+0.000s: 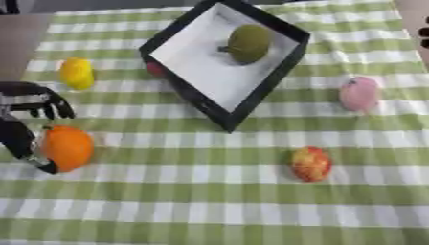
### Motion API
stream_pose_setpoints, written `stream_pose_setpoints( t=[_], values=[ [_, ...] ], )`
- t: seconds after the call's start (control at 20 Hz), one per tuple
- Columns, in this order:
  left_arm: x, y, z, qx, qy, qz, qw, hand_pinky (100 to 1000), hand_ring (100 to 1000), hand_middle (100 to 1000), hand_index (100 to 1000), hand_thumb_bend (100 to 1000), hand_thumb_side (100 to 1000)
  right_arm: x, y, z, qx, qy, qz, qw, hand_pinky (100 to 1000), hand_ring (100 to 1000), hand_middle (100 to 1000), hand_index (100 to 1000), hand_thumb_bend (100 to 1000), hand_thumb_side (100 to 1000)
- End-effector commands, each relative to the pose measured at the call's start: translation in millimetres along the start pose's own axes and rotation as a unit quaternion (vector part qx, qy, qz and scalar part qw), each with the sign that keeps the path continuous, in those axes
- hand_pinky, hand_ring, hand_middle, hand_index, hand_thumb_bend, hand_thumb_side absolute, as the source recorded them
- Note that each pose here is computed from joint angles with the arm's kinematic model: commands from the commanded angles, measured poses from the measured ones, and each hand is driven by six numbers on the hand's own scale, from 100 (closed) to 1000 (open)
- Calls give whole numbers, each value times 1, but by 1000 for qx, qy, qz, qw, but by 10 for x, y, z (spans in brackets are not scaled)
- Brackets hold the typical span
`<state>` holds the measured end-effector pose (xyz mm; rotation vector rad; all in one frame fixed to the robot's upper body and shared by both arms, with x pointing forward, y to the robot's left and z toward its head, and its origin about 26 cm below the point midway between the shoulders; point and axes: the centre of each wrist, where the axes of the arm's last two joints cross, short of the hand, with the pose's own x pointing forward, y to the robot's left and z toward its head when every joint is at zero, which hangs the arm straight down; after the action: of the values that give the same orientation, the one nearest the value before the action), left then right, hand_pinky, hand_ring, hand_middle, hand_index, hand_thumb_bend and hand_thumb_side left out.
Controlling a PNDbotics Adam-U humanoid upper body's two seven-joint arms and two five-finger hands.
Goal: Pick up objects on the table and place them in the box.
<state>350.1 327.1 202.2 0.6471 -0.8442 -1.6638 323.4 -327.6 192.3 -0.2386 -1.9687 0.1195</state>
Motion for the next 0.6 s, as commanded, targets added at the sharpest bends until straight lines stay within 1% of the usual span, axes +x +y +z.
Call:
stream_pose_setpoints(
  t=[0.05, 0.15, 0.25, 0.3, 0.35, 0.45, 0.6],
  values=[
    [1, 68, 16, 17, 16, -23, 999, 779, 788, 772, 840, 824, 212, 58, -24, -24, -1, -10, 8, 1000, 804, 744, 685, 896, 100, 644],
    [29, 51, -26, 18, 18, -32, 999, 777, 786, 769, 835, 824, 213, 51, -24, -22, -1, -8, 8, 1000, 804, 744, 685, 896, 100, 646],
    [45, 42, -57, 20, 19, -38, 999, 771, 778, 758, 820, 806, 183, 44, -25, -21, -2, -7, 8, 1000, 804, 743, 685, 897, 100, 648],
    [51, 37, -69, 20, 19, -40, 999, 768, 772, 749, 804, 789, 152, 41, -25, -20, -2, -6, 8, 1000, 804, 743, 685, 897, 100, 648],
    [57, 33, -79, 19, 19, -43, 999, 765, 765, 741, 793, 768, 105, 38, -25, -20, -2, -6, 9, 1000, 804, 743, 685, 897, 100, 649],
    [64, 25, -93, 14, 20, -47, 999, 758, 749, 721, 759, 690, 100, 36, -24, -21, -2, -5, 9, 1000, 804, 743, 685, 897, 100, 649],
    [73, 31, -80, 9, 21, -53, 998, 754, 739, 704, 733, 625, 100, 33, -26, -21, -3, -5, 9, 1000, 804, 743, 685, 897, 100, 650]
  ],
)
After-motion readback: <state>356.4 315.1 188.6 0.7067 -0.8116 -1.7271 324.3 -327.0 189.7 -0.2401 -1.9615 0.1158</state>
